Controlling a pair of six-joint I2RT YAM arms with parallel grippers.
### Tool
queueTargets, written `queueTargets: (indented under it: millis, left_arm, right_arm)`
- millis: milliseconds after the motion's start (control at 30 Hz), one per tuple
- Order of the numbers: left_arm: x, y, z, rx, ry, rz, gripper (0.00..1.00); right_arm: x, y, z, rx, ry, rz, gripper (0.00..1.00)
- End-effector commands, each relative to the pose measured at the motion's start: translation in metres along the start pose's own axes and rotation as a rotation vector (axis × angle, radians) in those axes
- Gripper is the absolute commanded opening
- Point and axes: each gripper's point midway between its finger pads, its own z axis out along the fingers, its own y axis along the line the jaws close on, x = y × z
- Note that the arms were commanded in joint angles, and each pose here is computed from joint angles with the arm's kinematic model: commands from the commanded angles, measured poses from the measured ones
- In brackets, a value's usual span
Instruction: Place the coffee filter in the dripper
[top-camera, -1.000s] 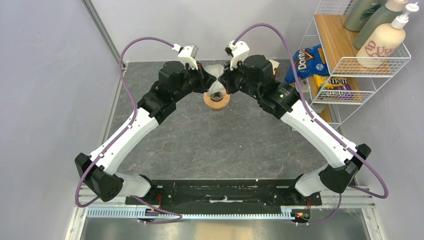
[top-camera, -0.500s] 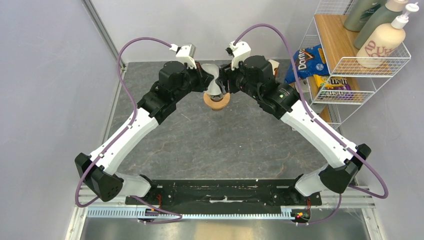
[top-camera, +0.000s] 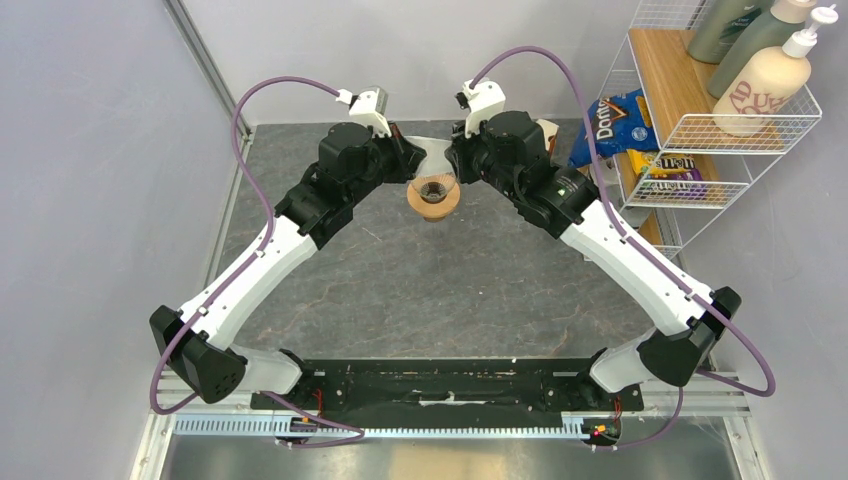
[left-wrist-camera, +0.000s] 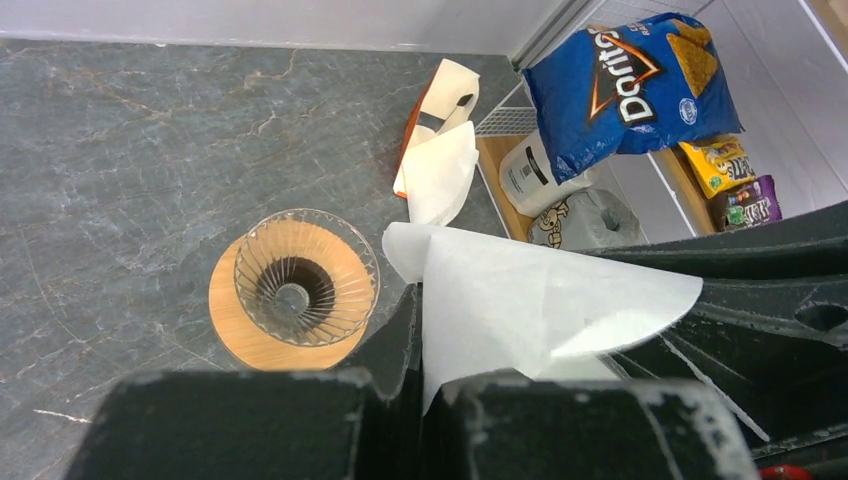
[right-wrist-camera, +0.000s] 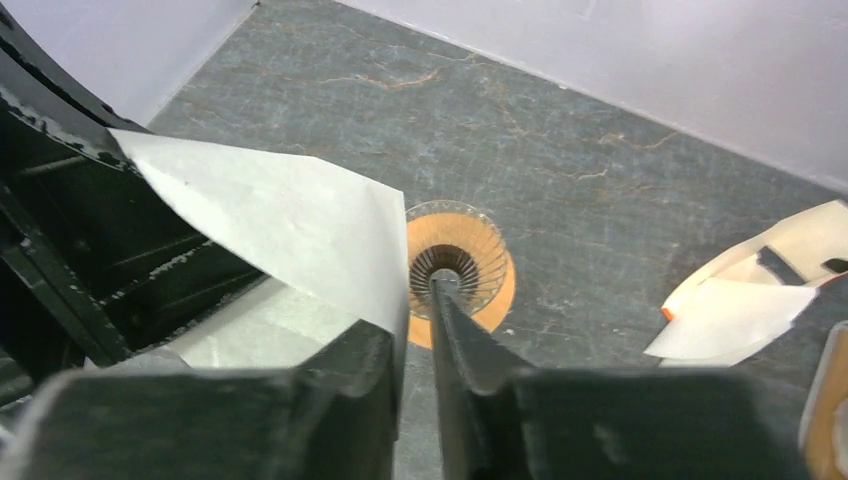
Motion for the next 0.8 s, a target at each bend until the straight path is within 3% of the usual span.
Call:
queueTargets:
  millis: [0,67,200,300,400,567,767]
  left_arm:
    - [-0.017,-0.007,-0.005,-0.001,-0.049,-0.04,0.02]
    - [-0.017,-0.008,-0.005,0.005,-0.048,-0.037,0.02]
    - [-0.014,-0.014,-0.004,0.027,-0.041,-0.034,0.02]
    - [-0.014,-0.018,-0.004,0.043,-0.041,-0.024,0.02]
    - [-0.013,-0.02,-0.005,0.05,-0.039,-0.015,0.02]
    - [-0.011,-0.024,-0.004,0.07,-0.03,-0.006,0.02]
    - [-0.008,-0.029,-0.003,0.089,-0.02,-0.001,0.02]
  right_arm:
    - [-0.019,0.001,0.0,-0.003,-0.061,0.028,0.14]
    - [-0.02,0.004,0.0,-0.014,-0.061,0.032,0.0]
    - [-0.022,0.008,0.001,-0.037,-0.065,0.036,0.0]
    - [-0.025,0.01,0.002,-0.044,-0.066,0.041,0.15]
    - [-0.023,0.012,0.003,-0.051,-0.057,0.04,0.39]
    - [-0.018,0.012,0.006,-0.052,-0.039,0.027,0.39]
    - [-0.014,0.014,0.007,-0.065,-0.028,0.021,0.13]
